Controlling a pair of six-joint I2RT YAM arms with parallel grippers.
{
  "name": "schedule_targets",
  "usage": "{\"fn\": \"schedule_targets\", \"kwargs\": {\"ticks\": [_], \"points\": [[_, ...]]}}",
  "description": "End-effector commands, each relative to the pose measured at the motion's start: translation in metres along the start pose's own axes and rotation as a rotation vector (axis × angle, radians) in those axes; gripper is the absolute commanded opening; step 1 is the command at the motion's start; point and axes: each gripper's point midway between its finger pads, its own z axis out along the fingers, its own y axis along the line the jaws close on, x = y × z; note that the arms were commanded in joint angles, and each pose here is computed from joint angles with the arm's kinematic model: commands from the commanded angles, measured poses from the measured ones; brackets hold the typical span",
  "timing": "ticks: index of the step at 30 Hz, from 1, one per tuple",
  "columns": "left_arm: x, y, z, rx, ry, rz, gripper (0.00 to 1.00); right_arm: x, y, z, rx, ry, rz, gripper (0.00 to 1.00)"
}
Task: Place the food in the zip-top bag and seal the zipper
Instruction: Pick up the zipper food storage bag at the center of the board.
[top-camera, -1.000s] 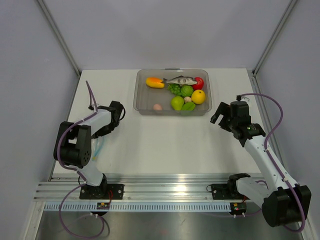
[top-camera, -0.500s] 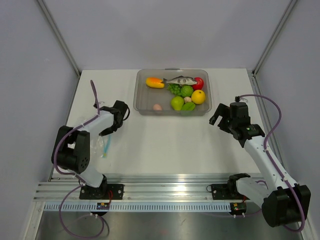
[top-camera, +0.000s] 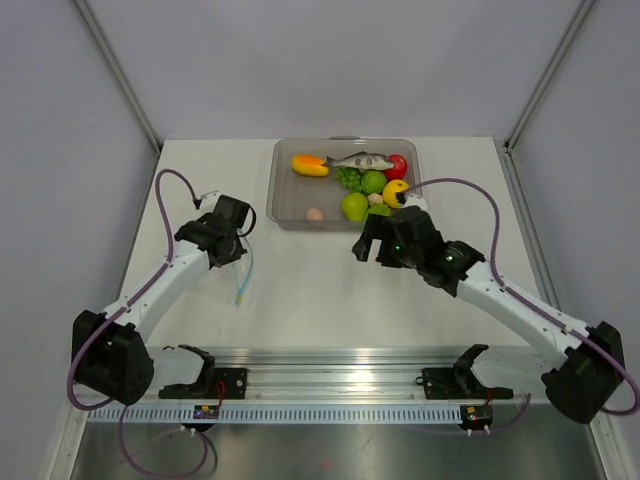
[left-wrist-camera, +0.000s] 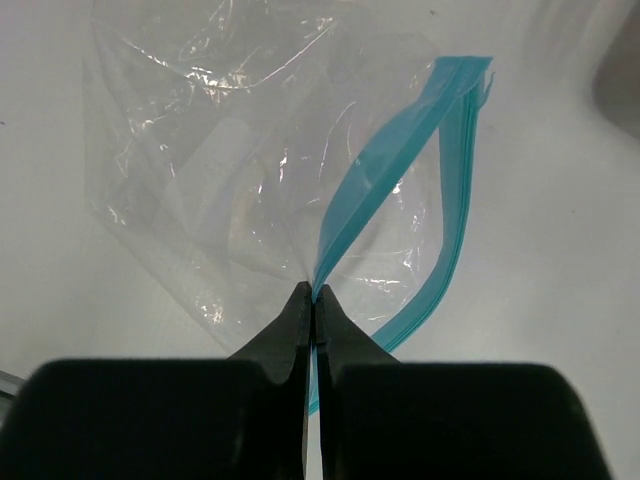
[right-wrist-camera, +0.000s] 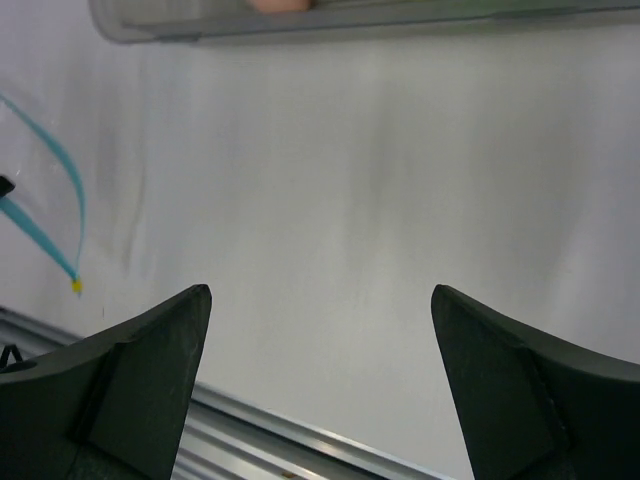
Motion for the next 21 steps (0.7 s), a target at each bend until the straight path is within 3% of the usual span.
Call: {"fn": "schedule_targets", "kwargs": {"ticks": [1,8,16,21], "points": [[0.002,-0.028,-0.016,0.165,0.038,0.009,0.0,0.006,0.079,0.011,-0.117,-0.02,-0.016,0.99],[0.011,-0.038,-0.032,0.261,0.058,0.007,0.0,0.047,0.178,0.025,-0.369,0.041,-0.066,0.97],[0.016,-0.049,-0.051,0.388,0.07,-0.01,0.0,0.088,0.22,0.05,-0.444,0.165,-0.047,0.86],[0.018,-0.052,-0.061,0.436,0.078,-0.01,0.0,0.101,0.233,0.069,-0.444,0.185,-0.052,0.72]]}}
